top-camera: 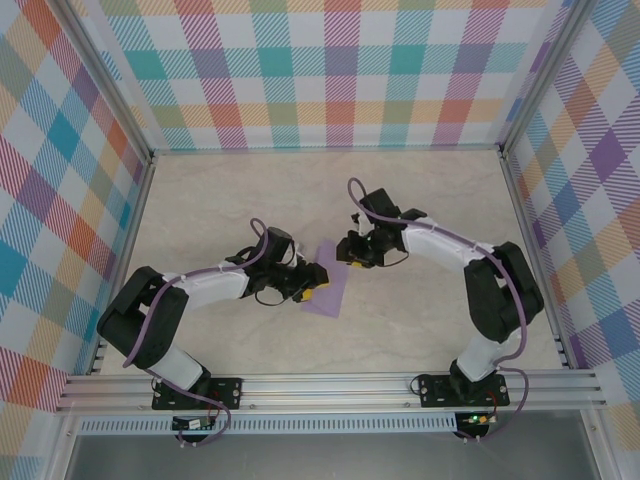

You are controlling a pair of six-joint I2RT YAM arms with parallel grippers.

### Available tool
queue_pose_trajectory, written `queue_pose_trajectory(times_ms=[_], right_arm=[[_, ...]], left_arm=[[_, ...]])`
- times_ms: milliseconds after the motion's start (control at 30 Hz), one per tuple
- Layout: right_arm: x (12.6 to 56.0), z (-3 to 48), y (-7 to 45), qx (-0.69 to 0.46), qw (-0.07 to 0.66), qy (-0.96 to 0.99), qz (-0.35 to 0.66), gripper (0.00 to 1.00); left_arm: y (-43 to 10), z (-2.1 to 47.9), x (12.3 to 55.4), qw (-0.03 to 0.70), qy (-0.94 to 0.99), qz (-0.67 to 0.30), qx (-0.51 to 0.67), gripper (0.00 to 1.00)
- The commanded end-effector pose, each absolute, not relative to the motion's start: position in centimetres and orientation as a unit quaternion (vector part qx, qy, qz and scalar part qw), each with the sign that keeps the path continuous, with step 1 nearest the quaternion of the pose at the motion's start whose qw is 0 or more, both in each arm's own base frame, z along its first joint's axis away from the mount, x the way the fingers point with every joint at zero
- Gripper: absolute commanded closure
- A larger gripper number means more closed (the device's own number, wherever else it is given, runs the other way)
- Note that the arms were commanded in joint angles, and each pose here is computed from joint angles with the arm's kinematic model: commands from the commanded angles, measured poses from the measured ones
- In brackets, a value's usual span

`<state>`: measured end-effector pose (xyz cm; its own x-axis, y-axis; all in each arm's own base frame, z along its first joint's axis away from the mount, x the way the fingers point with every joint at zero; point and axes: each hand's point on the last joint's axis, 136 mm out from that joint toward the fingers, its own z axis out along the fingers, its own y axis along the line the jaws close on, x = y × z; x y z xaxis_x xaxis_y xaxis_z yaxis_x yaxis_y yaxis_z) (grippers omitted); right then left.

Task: Fold a paper plane with a square sheet of paper (pick it up from the middle)
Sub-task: Fold the triangle a second time at the center of the table.

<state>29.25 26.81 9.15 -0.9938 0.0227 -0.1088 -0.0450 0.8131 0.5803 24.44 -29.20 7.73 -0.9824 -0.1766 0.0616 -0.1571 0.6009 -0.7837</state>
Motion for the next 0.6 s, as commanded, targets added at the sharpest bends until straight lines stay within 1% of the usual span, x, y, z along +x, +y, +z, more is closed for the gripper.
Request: queue_pose_trajectory(times_ms=[0,167,233,333,567], right_arm=[[27.6,9.4,26.5,-0.001,0.044,0.944,0.328,0.67],[26.7,9.1,27.7,-0.013,0.031,0.933,0.358,0.73],[26.5,8.3,28.7,-0.020,0.015,0.933,0.359,0.79],[26.4,6.9,30.1,-0.029,-0.002,0.935,0.354,0.82],[25.9,3.7,30.9,-0.026,-0.035,0.942,0.334,0.86]], left_arm=[[-29.7,8.3,24.0,0.006,0.891,-0.448,-0.079,0.53],[-28.6,7.2,23.0,0.000,0.902,-0.423,-0.083,0.54],[-28.2,6.8,22.5,-0.003,0.905,-0.416,-0.085,0.55],[-27.7,6.6,22.0,-0.005,0.907,-0.412,-0.089,0.56],[-28.0,7.4,21.6,-0.006,0.897,-0.433,-0.086,0.63]])
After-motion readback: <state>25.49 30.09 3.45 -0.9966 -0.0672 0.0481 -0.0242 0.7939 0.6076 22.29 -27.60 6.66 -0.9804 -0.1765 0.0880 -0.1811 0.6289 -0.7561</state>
